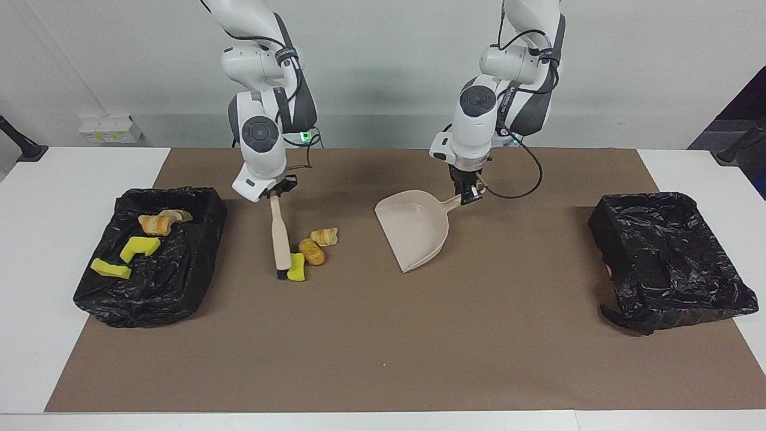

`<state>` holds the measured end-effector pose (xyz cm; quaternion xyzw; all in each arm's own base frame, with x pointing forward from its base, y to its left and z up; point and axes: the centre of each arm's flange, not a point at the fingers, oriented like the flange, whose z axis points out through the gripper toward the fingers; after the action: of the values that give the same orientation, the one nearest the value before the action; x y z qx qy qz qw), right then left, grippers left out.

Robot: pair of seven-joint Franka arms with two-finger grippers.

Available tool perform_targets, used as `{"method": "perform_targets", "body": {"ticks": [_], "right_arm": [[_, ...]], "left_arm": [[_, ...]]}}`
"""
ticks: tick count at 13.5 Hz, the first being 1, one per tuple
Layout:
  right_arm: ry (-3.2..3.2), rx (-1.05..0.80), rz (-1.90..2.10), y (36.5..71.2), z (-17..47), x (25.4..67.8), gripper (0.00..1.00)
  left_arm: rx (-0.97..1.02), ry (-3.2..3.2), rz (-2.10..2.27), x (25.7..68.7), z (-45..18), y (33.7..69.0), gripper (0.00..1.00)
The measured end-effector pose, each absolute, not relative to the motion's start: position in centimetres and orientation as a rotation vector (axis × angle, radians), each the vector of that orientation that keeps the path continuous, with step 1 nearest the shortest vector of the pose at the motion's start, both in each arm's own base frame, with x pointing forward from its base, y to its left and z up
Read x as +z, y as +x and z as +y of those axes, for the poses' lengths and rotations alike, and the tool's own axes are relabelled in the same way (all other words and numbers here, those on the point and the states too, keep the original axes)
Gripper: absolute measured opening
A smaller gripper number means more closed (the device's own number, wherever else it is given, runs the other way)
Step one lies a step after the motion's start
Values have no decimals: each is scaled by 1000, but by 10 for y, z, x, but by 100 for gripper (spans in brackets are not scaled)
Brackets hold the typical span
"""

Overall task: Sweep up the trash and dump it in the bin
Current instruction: 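Sweep the bread and sponge toward the dustpan with the right gripper, then sweep the remaining bread into the dustpan with the right gripper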

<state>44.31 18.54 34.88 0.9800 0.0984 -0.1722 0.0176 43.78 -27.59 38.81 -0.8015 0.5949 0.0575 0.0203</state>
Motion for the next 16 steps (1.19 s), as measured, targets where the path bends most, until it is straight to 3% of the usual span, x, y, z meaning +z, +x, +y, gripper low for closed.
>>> {"method": "perform_targets", "body": {"ticks": [10,16], "right_arm": [[3154,-535,447,396,338,369,26],[3121,-608,524,384,330,406,26]], "left_arm": [[177,-2496,1831,388,-275,438,31],[176,-2593,1687,387,-275,438,31]]}}
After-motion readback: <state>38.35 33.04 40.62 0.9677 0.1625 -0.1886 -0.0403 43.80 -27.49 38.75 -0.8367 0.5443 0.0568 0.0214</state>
